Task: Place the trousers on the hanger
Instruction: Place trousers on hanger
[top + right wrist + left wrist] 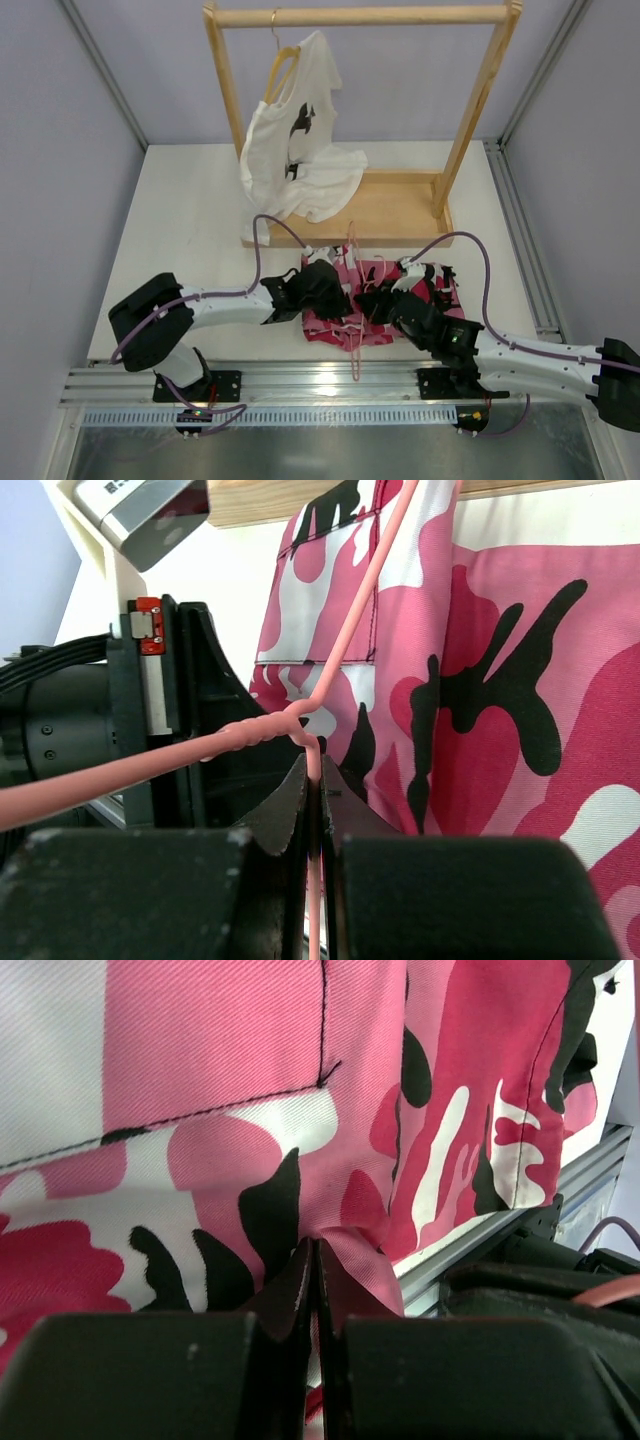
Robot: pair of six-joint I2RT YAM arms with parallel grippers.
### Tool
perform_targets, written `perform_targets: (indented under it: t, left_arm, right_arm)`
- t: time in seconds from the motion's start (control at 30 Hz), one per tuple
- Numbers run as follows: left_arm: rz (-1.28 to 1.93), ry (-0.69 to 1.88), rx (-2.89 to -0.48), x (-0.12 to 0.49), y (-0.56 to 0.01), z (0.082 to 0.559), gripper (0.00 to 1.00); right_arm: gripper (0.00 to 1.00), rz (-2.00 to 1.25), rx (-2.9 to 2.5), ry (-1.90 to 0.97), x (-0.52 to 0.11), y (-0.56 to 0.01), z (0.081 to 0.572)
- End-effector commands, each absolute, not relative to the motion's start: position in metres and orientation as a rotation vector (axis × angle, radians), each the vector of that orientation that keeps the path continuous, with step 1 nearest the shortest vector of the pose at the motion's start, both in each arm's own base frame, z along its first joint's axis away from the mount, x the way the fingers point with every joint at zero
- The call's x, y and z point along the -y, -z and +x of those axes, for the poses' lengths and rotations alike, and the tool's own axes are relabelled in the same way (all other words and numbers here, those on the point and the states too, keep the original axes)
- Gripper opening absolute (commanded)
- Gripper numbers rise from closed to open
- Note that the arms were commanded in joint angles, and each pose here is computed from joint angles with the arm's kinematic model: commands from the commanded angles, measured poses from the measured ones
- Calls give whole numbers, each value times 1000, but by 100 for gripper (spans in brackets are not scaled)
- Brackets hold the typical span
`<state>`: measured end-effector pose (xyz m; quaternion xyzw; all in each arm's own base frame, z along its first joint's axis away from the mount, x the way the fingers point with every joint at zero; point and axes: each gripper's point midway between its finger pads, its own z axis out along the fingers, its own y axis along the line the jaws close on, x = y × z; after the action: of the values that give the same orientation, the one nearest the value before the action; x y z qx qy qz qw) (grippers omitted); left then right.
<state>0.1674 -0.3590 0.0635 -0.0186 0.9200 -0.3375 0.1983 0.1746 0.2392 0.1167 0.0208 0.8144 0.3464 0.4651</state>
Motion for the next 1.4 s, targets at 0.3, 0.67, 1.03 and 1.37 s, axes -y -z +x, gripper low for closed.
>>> perform_targets:
  t: [0.3,0.67,1.03,1.37]
  left_arm:
    - [-211,970,-2441,339,-108,188,27]
    - [94,1122,-2122,331,-182,195,59]
    - [277,1223,-2040,357,-197,184,62]
    - [344,1191,-2004,357,-208,174,67]
  right_arm:
    - [16,38,-1996,-923,-263,-132,177]
    - [30,-7,-1956,-1013,-271,-143,169]
    - [39,-40,-1960,-1073,-276,-138,161]
    - [39,-39,-1948,-1069,-276,-145,163]
